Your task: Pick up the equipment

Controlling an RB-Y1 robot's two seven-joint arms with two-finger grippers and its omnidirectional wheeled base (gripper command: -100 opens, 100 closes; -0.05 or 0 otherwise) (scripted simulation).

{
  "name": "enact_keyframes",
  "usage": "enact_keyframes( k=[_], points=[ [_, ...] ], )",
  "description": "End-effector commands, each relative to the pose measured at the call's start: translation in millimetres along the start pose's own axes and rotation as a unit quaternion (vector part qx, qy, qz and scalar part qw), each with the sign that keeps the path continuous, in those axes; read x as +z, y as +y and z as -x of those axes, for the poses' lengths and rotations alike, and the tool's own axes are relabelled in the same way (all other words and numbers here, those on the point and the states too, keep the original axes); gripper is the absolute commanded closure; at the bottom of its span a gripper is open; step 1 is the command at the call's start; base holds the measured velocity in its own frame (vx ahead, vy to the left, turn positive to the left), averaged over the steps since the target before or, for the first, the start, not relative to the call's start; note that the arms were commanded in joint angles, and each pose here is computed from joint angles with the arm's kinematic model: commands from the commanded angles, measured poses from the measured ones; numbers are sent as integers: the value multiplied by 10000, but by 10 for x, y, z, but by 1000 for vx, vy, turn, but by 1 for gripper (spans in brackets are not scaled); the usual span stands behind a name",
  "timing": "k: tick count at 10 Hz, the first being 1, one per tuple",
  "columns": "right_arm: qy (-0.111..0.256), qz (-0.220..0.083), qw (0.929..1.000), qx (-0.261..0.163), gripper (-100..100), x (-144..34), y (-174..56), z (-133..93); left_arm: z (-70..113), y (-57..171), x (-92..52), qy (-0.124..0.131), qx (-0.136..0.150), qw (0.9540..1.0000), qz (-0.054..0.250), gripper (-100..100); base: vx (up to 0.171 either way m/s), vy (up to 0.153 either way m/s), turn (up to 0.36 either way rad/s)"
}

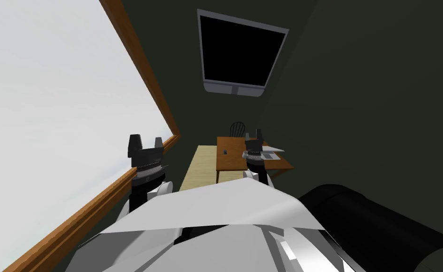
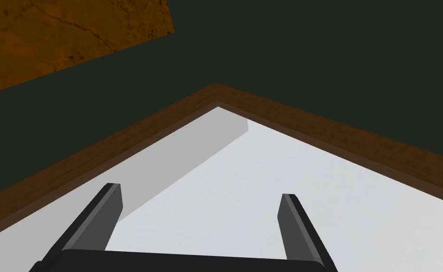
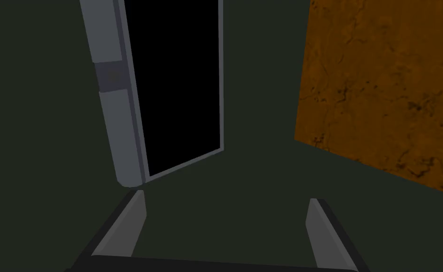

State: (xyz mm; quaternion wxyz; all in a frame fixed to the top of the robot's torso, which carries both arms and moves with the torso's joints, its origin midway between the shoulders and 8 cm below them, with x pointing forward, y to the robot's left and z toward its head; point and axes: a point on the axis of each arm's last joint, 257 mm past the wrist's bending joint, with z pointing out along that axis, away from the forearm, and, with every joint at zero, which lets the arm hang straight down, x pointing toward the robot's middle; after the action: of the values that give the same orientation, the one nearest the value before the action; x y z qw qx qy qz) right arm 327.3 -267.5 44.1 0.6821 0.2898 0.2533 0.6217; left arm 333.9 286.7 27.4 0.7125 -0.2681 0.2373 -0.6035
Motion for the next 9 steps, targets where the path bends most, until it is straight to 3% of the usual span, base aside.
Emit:
enact_keyframes(
  k=[1, 5, 8, 9],
  points=[
    [150, -178, 9996, 145, -100, -15, -128, -49, 0, 0, 0, 0, 0, 10000, 0, 0, -16, 70, -47],
    [326, -740, 9948, 622, -100, -59, -540, -107, -1, 0, 0, -1, -1, 10000, 0, 0, -40, 137, -75],
    [321, -1334, 9846, 1088, -100, -119, -984, -102, -1, 0, 0, -1, -2, 10000, 0, 0, -29, 143, -80],
    [318, -1351, 9843, 1087, -100, -121, -993, -102, -1, 0, 0, -1, -1, 10000, 0, 0, -6, 93, -40]
  ],
)
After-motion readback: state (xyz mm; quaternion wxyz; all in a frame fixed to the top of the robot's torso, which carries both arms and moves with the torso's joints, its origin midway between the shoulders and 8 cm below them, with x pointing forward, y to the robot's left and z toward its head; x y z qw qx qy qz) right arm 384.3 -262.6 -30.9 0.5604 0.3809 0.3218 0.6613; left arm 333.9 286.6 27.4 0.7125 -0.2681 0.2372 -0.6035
